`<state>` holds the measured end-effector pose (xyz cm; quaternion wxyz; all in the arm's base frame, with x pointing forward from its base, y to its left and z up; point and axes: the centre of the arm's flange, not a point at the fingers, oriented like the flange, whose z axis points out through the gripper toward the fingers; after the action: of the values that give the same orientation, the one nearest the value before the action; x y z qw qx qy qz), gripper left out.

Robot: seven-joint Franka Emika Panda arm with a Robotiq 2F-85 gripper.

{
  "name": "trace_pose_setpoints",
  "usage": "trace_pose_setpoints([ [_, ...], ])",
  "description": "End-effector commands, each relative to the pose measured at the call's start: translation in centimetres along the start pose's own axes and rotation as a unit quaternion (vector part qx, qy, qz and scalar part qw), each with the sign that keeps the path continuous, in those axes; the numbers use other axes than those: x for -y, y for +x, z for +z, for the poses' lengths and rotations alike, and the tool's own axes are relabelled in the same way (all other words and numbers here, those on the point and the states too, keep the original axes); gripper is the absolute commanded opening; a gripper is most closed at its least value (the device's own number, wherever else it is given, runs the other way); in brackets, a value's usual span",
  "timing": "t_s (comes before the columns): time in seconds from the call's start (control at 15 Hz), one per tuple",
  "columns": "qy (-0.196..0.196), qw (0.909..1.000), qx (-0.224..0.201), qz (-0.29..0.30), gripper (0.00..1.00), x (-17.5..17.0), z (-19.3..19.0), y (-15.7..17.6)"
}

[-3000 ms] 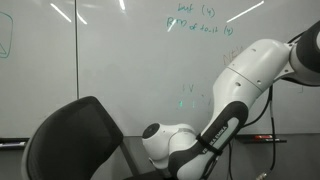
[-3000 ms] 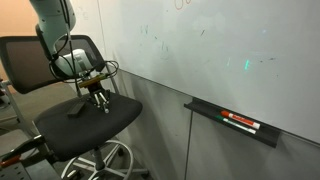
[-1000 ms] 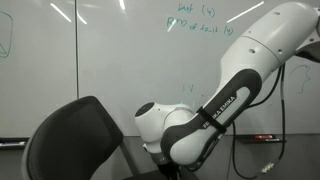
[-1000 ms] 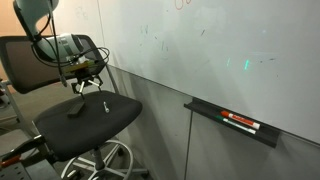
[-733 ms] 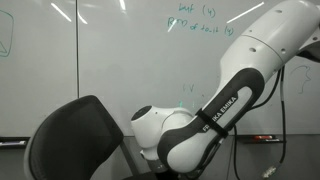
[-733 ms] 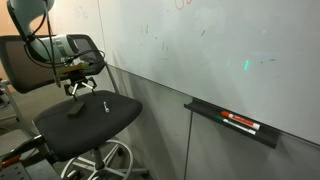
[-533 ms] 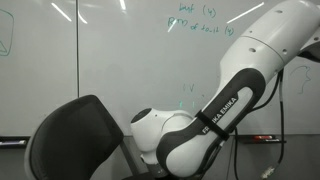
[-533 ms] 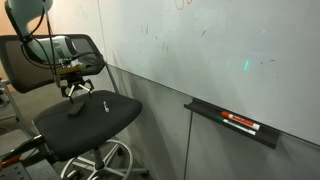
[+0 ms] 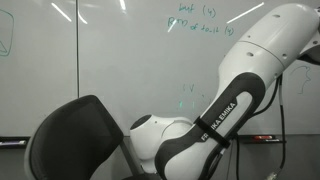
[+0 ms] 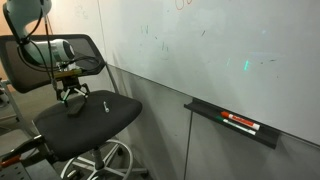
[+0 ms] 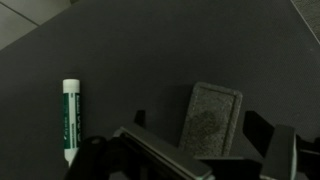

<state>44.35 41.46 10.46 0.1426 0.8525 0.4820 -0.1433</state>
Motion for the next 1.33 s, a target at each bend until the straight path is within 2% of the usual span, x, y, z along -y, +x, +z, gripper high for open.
trace_pose_setpoints([
  [0.0,0.011,0.9998,-0.009,0.014,1.0,1.1,0.1,0.0],
  [0.47,0.029,0.9994,-0.007,0.018,1.0,2.5,1.0,0.8],
  [0.73,0.039,0.999,-0.02,0.011,1.0,3.2,2.3,1.4],
  [1.27,0.019,0.9996,-0.021,-0.007,1.0,1.7,3.6,1.4],
])
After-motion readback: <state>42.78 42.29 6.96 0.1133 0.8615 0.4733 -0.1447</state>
